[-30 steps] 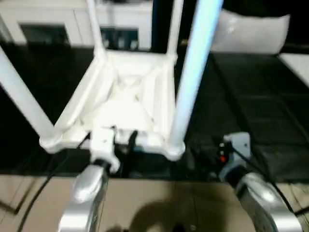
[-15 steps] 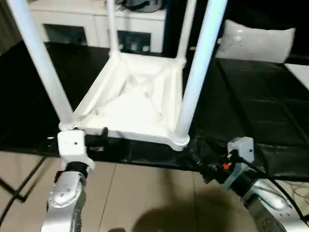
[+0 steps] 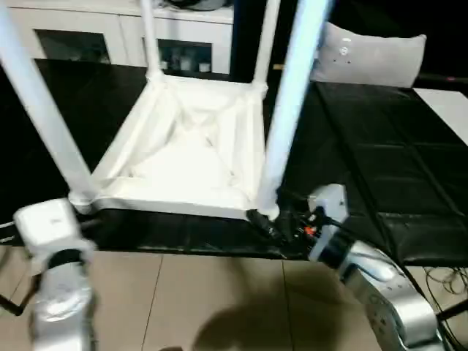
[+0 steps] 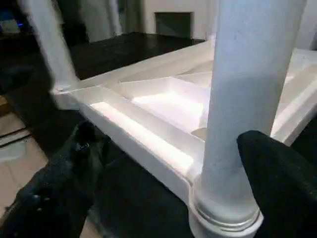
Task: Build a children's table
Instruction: Flip table
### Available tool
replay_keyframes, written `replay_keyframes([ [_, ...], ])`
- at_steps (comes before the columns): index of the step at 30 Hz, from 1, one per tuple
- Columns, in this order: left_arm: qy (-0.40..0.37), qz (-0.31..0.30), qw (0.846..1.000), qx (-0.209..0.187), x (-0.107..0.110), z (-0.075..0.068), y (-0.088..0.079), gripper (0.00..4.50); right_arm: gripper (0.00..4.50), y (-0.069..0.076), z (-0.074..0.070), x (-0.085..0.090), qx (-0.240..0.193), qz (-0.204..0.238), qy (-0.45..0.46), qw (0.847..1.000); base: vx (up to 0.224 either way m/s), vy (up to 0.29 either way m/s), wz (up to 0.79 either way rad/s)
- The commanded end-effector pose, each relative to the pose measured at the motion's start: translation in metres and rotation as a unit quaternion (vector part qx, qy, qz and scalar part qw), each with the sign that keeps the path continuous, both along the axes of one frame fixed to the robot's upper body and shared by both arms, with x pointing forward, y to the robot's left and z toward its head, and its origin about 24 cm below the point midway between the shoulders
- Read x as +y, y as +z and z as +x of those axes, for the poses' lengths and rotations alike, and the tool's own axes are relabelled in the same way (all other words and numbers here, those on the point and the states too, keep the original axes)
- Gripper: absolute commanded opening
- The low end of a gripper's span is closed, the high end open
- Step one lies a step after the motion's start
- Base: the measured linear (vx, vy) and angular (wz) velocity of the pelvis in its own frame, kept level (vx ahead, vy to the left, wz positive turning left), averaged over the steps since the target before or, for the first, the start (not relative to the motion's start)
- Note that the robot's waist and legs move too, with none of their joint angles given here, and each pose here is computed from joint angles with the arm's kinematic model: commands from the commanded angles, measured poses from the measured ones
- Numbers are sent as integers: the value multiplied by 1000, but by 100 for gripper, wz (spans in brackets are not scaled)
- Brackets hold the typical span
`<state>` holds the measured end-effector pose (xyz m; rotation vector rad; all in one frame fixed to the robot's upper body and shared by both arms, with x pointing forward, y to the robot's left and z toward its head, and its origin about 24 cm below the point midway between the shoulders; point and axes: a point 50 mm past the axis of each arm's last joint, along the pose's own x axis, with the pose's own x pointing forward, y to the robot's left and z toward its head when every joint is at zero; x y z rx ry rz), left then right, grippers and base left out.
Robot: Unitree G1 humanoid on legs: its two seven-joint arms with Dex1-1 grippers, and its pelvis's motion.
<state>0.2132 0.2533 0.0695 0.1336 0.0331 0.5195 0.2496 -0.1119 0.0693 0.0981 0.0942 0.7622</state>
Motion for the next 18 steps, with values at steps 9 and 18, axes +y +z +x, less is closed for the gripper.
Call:
replay_keyframes([
  [9, -163, -26, 986, 17, -9, 32, 3, 446, 450, -4, 37, -41, -51, -87, -213, 972, 0, 0, 0],
  [18, -181, -26, 983, 25, 0, 49, 4, 446, 450, -7, 39, -59, -55, -86, -218, 971, 0, 0, 0],
])
